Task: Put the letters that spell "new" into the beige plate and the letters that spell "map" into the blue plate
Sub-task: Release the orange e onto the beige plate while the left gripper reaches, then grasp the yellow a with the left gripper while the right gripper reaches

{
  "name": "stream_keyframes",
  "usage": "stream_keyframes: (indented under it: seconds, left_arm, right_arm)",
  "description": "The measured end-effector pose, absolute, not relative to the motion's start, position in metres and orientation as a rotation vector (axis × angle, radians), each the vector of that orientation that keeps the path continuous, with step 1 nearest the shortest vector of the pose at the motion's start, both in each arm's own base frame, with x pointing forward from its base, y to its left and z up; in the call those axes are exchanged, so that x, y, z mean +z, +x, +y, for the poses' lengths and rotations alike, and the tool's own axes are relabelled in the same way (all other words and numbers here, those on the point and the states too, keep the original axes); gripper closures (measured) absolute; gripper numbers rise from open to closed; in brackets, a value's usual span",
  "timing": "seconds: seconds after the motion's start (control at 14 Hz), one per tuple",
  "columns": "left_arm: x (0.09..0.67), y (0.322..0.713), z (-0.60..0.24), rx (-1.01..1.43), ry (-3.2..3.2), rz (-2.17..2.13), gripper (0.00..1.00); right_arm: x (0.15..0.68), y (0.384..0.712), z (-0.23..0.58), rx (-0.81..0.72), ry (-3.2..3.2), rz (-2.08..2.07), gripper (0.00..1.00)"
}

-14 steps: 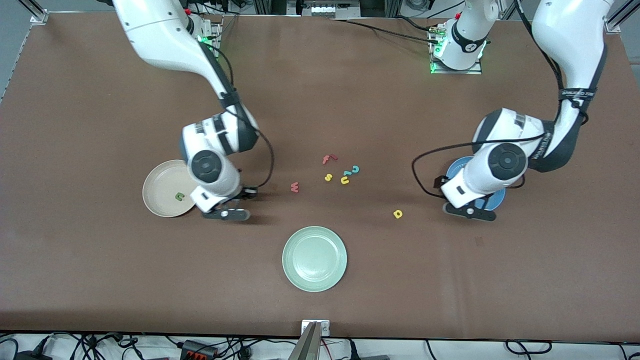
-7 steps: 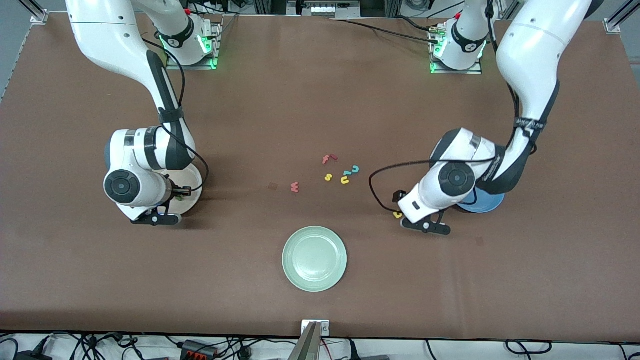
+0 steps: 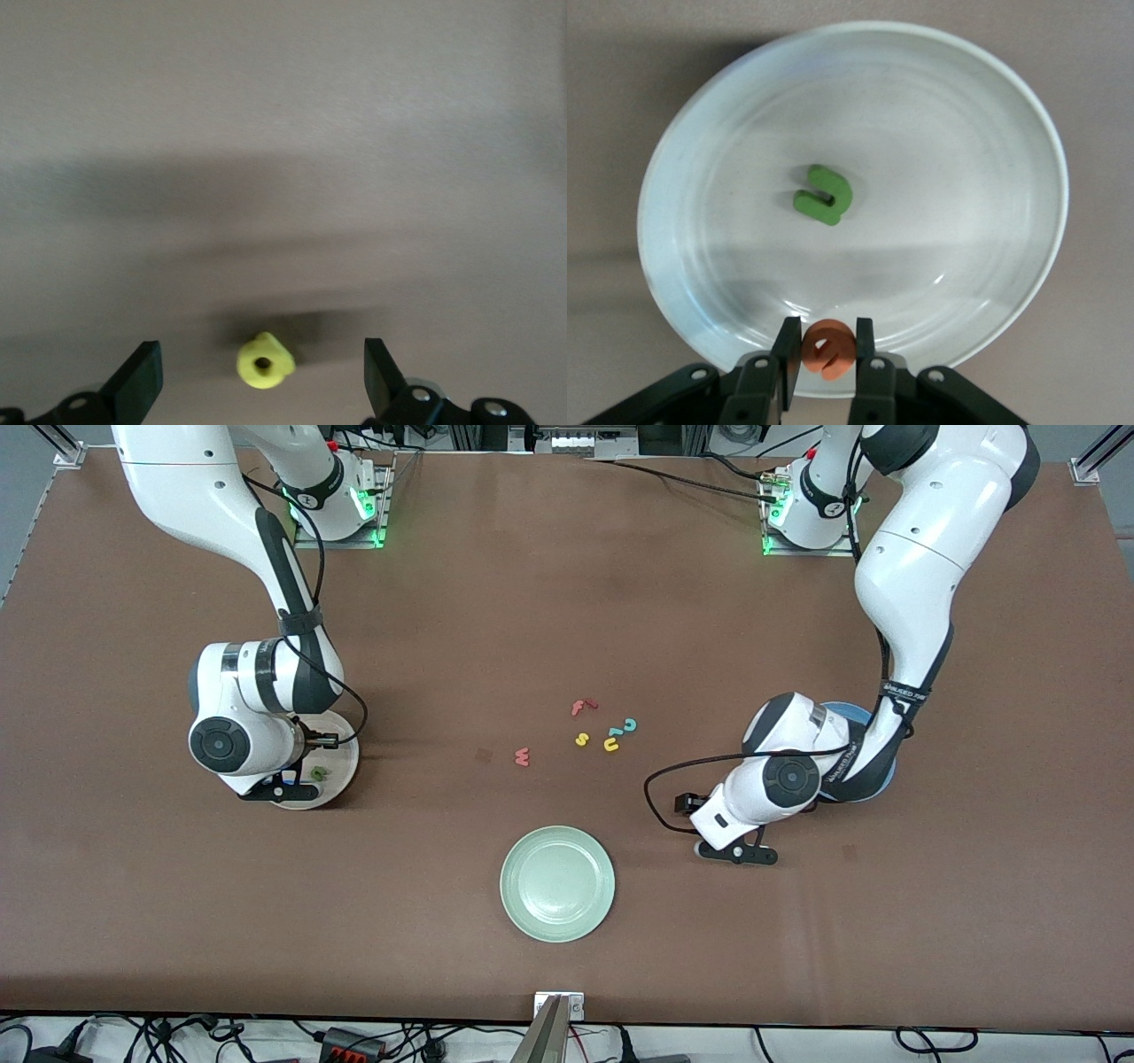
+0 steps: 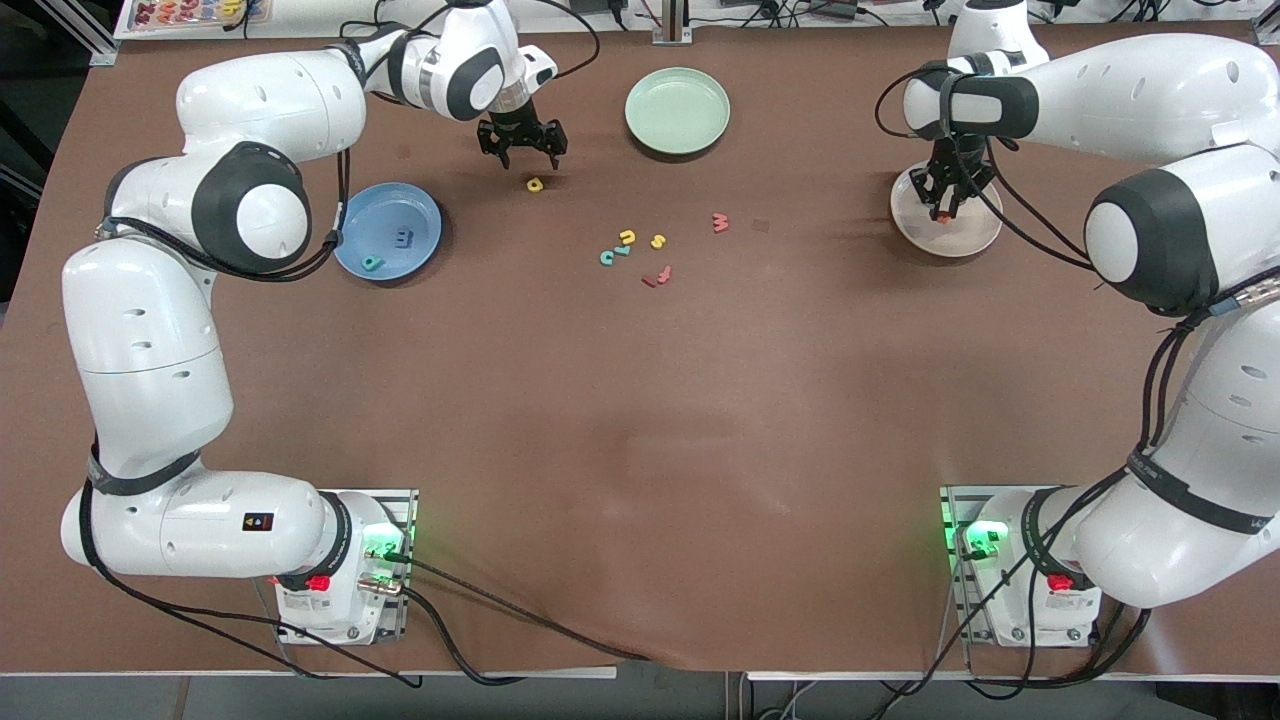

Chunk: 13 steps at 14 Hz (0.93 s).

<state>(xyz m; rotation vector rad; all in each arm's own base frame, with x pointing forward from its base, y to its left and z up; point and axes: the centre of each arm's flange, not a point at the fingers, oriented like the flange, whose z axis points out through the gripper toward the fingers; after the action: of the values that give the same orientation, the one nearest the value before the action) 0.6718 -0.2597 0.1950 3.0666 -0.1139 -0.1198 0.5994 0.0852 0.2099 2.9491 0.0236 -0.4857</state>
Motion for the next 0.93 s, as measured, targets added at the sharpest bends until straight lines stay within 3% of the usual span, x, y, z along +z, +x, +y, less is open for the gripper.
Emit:
stream_keyframes:
  seconds: [0.14, 0.21, 0.64, 0.79, 0.86, 0.93]
  left_arm:
    - [0.193, 0.667, -0.27, -0.111, 3.097, -0.108, 0.03]
    - [0.189, 0.664, -0.273, -0.1, 3.129, -0.11, 0.03]
    - [0.177, 0.658, -0.27, -0.101, 3.182, -0.079, 0.23]
    - [0.175, 0.656, -0.27, -0.107, 3.185, -0.046, 0.44]
    - [0.174, 0.655, -0.271, -0.111, 3.186, -0.037, 0.44]
    - [0.173, 0.654, -0.272, -0.114, 3.186, -0.032, 0.5]
  right_arm:
    - [0.209, 0.601, 0.087, -0.46, 2.955, 0.028, 0.68]
    - [0.208, 0.601, 0.087, -0.445, 2.958, 0.029, 0.6]
    - [0.231, 0.612, 0.14, -0.319, 2.983, 0.15, 0.01]
    - [0.253, 0.615, 0.199, -0.227, 3.007, 0.266, 0.0]
    - [0.262, 0.613, 0.234, -0.19, 3.02, 0.327, 0.0]
    - [0.268, 0.608, 0.268, -0.16, 3.025, 0.388, 0.0]
